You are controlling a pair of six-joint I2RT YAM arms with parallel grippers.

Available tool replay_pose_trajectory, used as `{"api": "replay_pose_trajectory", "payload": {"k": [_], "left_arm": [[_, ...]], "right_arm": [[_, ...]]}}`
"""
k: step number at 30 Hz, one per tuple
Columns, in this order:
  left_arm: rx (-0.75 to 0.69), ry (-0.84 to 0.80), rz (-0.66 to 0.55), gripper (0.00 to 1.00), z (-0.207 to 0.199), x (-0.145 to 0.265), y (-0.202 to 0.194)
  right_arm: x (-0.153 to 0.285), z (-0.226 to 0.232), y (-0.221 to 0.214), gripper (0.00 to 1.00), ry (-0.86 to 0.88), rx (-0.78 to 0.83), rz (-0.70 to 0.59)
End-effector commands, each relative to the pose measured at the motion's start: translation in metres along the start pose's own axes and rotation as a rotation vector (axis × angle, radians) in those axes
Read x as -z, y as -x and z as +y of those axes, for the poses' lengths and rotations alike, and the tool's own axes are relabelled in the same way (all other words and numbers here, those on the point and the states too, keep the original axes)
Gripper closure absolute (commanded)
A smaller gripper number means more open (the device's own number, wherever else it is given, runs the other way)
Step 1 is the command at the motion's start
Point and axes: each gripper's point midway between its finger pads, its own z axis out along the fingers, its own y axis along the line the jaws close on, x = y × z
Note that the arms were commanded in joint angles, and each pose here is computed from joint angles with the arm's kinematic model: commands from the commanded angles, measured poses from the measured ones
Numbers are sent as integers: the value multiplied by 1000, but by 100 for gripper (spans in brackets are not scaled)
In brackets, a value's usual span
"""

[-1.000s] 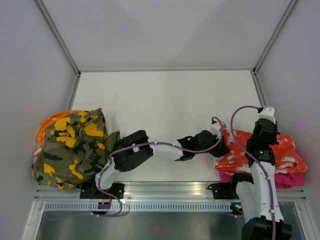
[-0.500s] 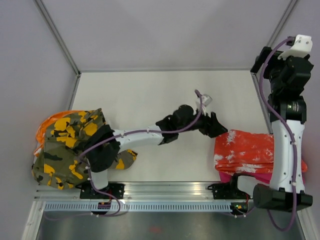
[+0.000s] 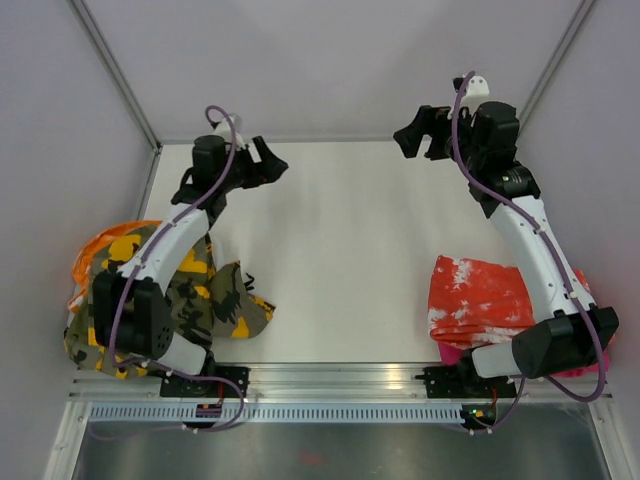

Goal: Fold and stack the trousers
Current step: Neatly place the folded trousers to the corner

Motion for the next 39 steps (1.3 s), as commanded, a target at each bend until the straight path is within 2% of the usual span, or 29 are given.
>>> {"api": "replay_pose_trajectory", "payload": {"k": [1, 5, 6, 7, 8, 9, 17, 18, 25, 39], "left_arm": [[-94, 101, -61, 11, 21, 64, 38], [-163, 130, -120, 9, 16, 111, 46], [-182, 129, -142, 9, 11, 126, 45], [-188, 134, -151, 8, 10, 135, 44], [-210, 135, -161, 7, 9, 142, 43], [-228, 135, -183, 7, 5, 156, 40], [-305, 186, -293, 0, 9, 211, 16], [-299, 194, -287, 0, 14, 211, 7], [-259, 288, -380, 0, 28, 230, 10], [-228, 271, -382, 0, 25, 230, 7]], "right_arm": [[6, 34, 12, 2, 124, 13, -52], [12, 22, -12, 2, 71, -13, -37], [21, 23, -4, 2, 66, -3, -78], [22, 18, -20, 2, 48, -7, -61], [34, 19, -11, 2, 42, 11, -113], [35, 14, -28, 2, 32, 7, -91], [78, 16, -52, 2, 38, 15, -156], [79, 14, -60, 2, 31, 5, -144], [98, 11, -65, 2, 2, -20, -170], [98, 4, -71, 2, -41, -55, -163]]}}
